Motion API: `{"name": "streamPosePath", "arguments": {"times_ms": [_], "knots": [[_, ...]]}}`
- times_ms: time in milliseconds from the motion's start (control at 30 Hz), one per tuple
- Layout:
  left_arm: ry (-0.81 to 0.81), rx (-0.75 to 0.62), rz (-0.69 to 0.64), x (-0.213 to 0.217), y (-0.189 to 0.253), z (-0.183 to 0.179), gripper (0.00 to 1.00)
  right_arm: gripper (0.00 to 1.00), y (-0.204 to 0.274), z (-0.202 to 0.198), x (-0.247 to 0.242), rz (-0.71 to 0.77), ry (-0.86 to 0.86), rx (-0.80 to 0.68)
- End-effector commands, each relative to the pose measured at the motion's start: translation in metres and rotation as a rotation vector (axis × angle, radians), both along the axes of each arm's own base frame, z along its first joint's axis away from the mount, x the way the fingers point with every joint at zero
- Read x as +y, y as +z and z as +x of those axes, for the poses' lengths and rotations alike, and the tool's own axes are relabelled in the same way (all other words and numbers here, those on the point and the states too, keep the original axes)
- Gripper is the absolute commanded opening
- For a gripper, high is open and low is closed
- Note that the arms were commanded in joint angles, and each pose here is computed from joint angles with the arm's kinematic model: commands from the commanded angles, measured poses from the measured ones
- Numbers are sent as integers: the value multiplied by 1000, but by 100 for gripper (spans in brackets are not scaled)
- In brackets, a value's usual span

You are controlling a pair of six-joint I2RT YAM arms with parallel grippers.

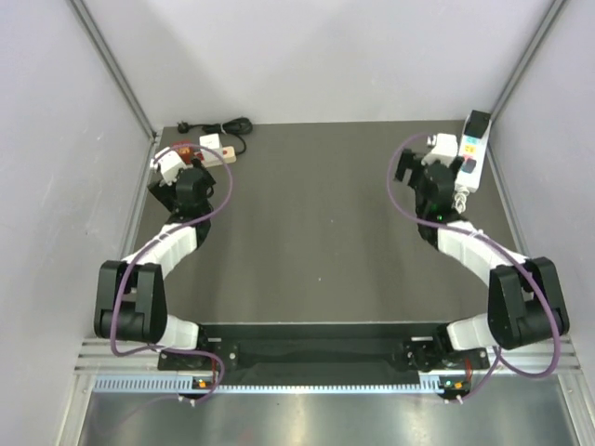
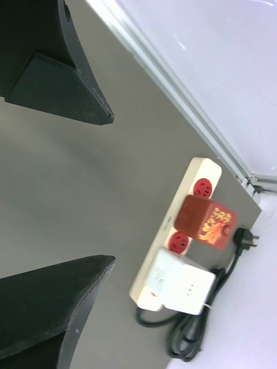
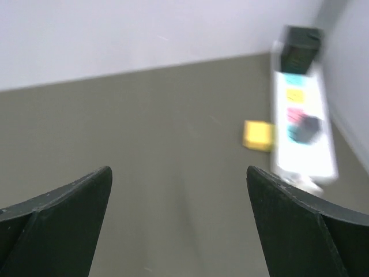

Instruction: Pull the plug off the socket

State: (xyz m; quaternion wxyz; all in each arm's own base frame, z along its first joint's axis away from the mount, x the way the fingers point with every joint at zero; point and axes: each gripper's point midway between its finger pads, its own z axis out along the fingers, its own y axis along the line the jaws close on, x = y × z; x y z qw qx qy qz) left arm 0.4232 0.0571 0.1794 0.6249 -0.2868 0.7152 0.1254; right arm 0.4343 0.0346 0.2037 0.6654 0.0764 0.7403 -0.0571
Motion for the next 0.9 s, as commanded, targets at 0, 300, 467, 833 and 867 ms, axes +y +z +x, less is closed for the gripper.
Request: {"name": "streamPosePath", "arguments": {"times_ms": [0,300,467,833,867], "knots": [[102,47,-118,3,-4,6,99,100,-31,5,47,119,190,201],[-197,45,-261,-42,3,71,98,100,-12,48,164,429,639,77],[-350,3,-391,-79,3,117,92,100,-47,60,205,469,719,115],[-114,-71,-502,-132,-52,175,82,100,-50,69,194,419,654,113],[-101,-92,-509,-142,-43,185,82,100,-52,70,193,413,647,115]]}}
